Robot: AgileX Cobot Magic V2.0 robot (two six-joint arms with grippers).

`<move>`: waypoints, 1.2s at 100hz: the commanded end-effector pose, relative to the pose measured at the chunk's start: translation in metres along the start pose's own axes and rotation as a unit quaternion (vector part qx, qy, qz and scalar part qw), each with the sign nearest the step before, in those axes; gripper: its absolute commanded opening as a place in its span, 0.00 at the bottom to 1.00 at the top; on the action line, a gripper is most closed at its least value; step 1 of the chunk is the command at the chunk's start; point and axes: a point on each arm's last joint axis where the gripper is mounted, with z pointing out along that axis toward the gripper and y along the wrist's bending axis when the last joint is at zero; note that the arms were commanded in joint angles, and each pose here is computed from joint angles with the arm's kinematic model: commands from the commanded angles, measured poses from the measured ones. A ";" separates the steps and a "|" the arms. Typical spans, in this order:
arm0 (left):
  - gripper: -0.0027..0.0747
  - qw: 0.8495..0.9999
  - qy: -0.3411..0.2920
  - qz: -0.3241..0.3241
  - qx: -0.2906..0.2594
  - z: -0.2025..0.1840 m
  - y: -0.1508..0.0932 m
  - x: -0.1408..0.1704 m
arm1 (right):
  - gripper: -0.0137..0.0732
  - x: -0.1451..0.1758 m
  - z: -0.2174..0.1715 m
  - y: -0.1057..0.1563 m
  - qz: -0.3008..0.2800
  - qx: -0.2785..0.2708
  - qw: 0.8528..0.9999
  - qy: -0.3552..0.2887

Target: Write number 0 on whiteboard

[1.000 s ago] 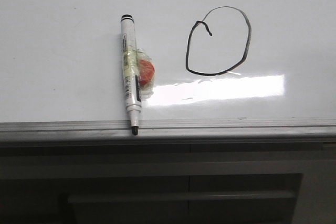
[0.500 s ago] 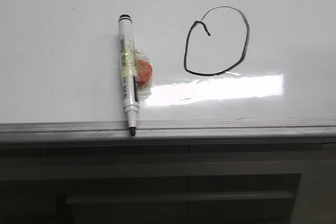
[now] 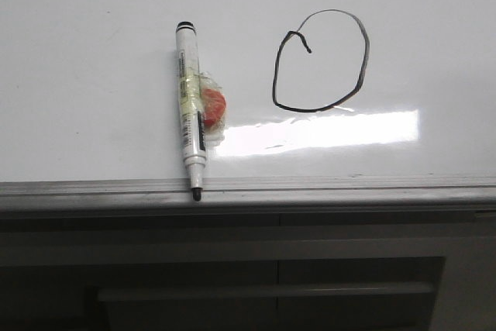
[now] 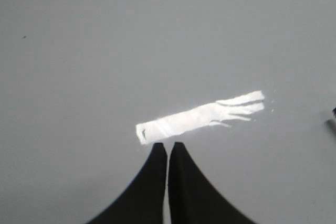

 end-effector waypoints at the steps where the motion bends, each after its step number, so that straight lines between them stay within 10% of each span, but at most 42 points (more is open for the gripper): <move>1: 0.01 0.999 -0.025 0.015 -0.023 0.001 0.003 -0.002 | 0.08 -0.015 -0.001 -0.006 -0.004 0.025 0.999 -0.045; 43: 0.01 0.996 0.036 -0.054 -0.064 -0.009 0.000 0.063 | 0.08 -0.014 -0.001 -0.006 -0.004 0.024 0.999 -0.043; 120: 0.01 0.989 0.121 -0.069 -0.048 -0.011 -0.004 0.079 | 0.08 -0.014 -0.001 -0.006 -0.004 0.024 0.999 -0.042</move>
